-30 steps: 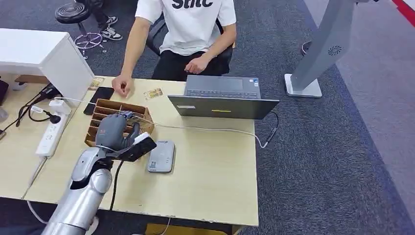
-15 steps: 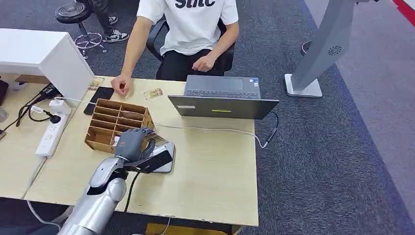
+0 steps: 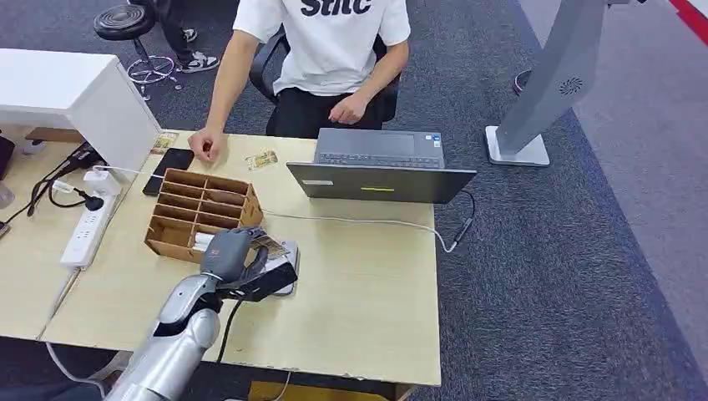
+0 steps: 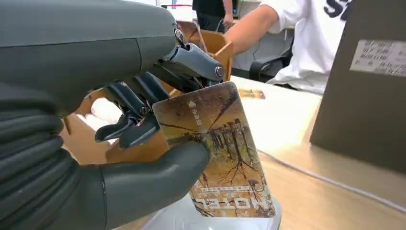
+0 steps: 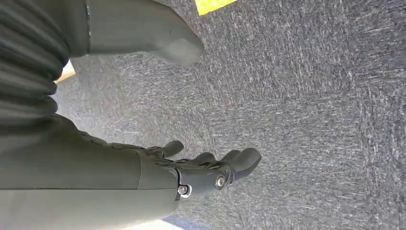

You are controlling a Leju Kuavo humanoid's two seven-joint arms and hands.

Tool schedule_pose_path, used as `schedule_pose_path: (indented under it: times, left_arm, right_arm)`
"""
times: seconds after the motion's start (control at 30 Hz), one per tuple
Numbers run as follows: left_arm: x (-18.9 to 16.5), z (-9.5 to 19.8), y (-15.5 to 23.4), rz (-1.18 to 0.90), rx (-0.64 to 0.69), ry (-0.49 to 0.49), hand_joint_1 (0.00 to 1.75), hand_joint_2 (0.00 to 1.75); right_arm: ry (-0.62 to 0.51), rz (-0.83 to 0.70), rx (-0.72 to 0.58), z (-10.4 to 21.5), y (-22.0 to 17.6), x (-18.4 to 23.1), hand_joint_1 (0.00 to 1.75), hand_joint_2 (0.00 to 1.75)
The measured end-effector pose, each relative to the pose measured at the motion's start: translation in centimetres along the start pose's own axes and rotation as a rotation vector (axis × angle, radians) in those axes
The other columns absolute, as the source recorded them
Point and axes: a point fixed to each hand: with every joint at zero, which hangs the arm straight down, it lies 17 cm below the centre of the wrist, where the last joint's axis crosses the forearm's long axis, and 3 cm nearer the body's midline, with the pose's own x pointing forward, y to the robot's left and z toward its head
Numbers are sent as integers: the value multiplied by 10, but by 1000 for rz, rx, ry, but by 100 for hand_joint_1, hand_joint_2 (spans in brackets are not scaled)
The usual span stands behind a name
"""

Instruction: Pass the card to the sensor for recognition and then transmit it.

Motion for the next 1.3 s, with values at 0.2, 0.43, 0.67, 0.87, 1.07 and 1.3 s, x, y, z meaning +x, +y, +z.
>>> schedule_pose_path:
  times: [0.2, 0.43, 0.67, 0.87, 1.07, 1.3]
  left_arm:
    - [-9, 3, -10, -4, -26, 20, 175, 175]
    - [-19, 6, -14, -12, -43, 38, 175, 175]
    - [-24, 7, -16, -19, -51, 46, 175, 175]
    - [-28, 7, -13, -39, -33, 50, 175, 175]
    - [-39, 5, 10, -75, 17, 60, 175, 175]
    - [-42, -9, 82, -144, 154, 38, 175, 175]
  right_arm:
    - [-1, 6, 4, 1, 1, 0, 0, 175]
    - [-1, 7, 4, 1, 1, 0, 0, 175]
    - [-4, 8, 5, 1, 2, -1, 0, 175]
    - [-10, 15, 9, 2, 3, 0, 0, 175]
    - [-14, 24, 10, 2, 3, -1, 0, 175]
    - [-11, 22, 10, 2, 4, -3, 0, 175]
